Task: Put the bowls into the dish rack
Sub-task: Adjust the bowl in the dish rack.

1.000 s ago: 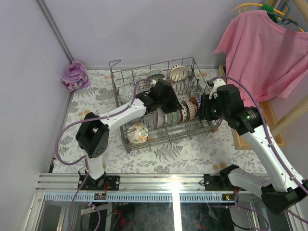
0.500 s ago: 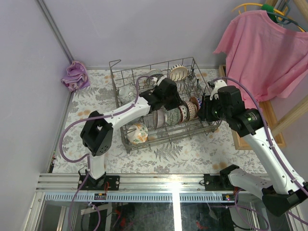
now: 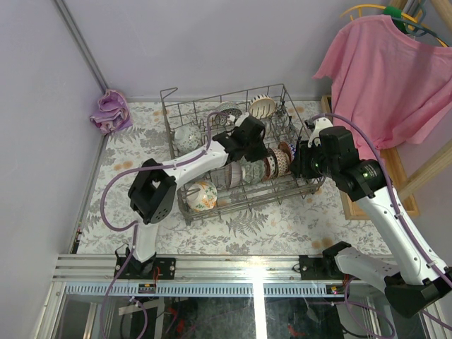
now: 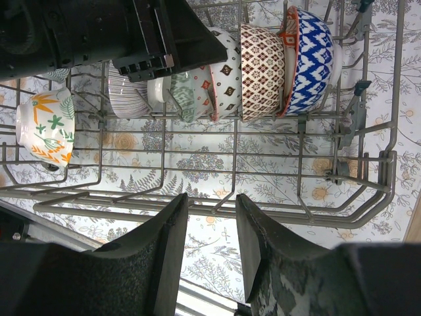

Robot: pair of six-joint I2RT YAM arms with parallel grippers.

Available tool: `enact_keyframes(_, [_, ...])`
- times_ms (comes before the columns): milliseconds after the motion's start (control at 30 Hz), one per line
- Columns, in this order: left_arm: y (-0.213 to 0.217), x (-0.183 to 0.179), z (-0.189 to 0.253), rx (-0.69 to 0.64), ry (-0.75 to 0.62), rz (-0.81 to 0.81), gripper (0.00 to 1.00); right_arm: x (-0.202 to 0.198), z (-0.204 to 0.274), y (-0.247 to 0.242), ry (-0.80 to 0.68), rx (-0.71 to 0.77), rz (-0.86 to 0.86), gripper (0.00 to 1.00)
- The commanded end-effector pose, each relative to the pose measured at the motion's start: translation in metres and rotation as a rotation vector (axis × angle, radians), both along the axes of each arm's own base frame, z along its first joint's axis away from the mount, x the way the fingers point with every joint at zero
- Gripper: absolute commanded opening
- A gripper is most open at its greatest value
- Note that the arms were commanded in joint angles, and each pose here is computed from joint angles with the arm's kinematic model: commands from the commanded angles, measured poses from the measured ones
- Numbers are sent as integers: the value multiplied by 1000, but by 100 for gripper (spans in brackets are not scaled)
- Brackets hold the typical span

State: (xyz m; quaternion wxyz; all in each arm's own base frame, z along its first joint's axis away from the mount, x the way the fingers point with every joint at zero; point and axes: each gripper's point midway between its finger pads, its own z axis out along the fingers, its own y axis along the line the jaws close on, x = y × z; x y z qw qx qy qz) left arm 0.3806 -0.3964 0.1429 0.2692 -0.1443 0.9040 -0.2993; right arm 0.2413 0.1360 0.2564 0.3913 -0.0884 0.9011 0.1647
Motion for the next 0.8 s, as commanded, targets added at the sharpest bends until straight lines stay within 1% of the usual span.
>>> enact_keyframes(0, [-1, 10, -2, 20, -17, 12, 14, 4, 9, -2, -44, 7, -7, 42])
enact_keyframes(67, [-3, 9, -4, 18, -16, -7, 2, 5, 9, -1, -42, 8, -6, 43])
enact_keyframes(100, [-4, 8, -2, 14, -20, -21, 0, 5, 9, -1, -41, 7, -5, 42])
enact_keyframes(233, [-4, 2, 7, -8, -54, -83, 0, 5, 7, -2, -37, 4, -8, 42])
enact_keyframes(433, [-1, -8, 34, -110, -126, -206, 0, 7, 5, -1, -31, -2, -8, 42])
enact_keyframes(567, [3, -18, 41, -183, -134, -294, 0, 8, 3, -1, -23, -4, -11, 42])
enact_keyframes(767, [-4, -30, 47, -315, -131, -411, 0, 9, 0, 0, -12, -11, -13, 42])
